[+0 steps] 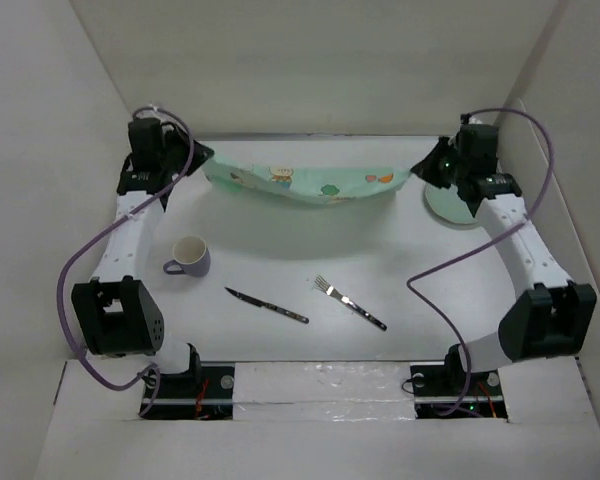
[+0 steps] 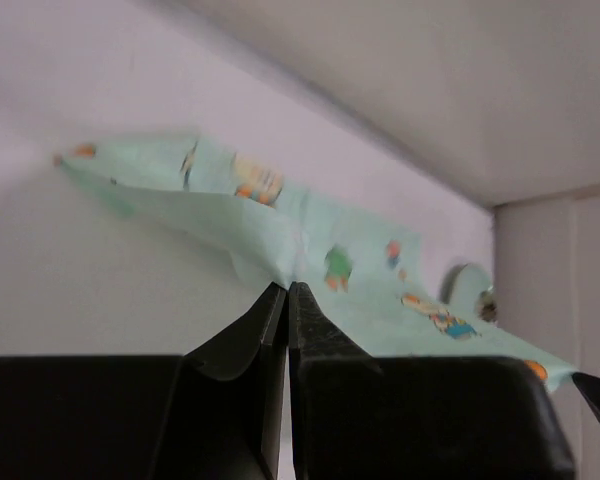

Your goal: Set the dinner table for one person

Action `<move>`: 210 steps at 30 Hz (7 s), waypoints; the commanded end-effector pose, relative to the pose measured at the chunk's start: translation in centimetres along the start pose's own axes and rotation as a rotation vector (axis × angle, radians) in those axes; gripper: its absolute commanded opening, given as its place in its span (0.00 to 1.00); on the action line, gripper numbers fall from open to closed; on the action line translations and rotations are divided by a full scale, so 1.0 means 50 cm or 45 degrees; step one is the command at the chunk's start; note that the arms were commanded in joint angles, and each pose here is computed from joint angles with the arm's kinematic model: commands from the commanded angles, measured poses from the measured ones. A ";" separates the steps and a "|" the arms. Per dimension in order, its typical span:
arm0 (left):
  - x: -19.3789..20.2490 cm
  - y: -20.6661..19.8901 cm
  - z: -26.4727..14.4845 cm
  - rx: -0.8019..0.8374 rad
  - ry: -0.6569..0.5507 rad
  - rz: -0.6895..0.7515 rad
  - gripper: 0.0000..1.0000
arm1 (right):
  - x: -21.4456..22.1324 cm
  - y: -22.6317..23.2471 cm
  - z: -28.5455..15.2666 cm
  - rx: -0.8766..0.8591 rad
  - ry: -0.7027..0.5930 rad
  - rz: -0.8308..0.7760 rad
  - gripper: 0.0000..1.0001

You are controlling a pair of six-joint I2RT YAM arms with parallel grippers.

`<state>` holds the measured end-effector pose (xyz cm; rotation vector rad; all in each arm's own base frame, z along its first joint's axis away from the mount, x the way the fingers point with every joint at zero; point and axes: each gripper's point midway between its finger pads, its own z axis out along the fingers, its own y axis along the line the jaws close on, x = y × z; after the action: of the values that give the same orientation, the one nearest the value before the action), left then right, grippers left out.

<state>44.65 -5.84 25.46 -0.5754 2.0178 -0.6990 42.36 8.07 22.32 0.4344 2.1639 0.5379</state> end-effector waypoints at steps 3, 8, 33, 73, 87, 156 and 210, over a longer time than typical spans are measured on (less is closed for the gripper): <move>-0.199 -0.214 -0.182 0.252 -0.408 0.102 0.00 | -0.209 0.174 -0.244 -0.168 -0.485 -0.169 0.00; -0.225 -0.254 -0.227 0.302 -0.463 0.110 0.00 | -0.272 0.216 -0.330 -0.210 -0.629 -0.201 0.00; -0.262 -0.253 -0.095 0.318 -0.398 0.035 0.00 | -0.412 0.208 -0.149 -0.269 -0.572 -0.102 0.00; 0.015 -0.005 0.005 0.118 -0.061 0.023 0.00 | -0.075 0.010 -0.034 -0.083 -0.144 0.018 0.00; -0.213 -0.307 -0.249 0.465 -0.408 0.134 0.00 | -0.314 0.223 -0.379 -0.311 -0.676 -0.119 0.00; 0.287 0.244 0.004 -0.237 0.362 -0.050 0.00 | 0.239 -0.257 0.060 0.202 0.318 0.163 0.00; 0.324 -0.278 -0.020 0.375 0.330 0.628 0.31 | 0.000 -0.518 0.104 0.553 -0.137 1.081 0.55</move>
<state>37.91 -26.27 21.16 0.1470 2.2523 -0.7516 41.35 -11.96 4.72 1.5673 2.0205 0.4216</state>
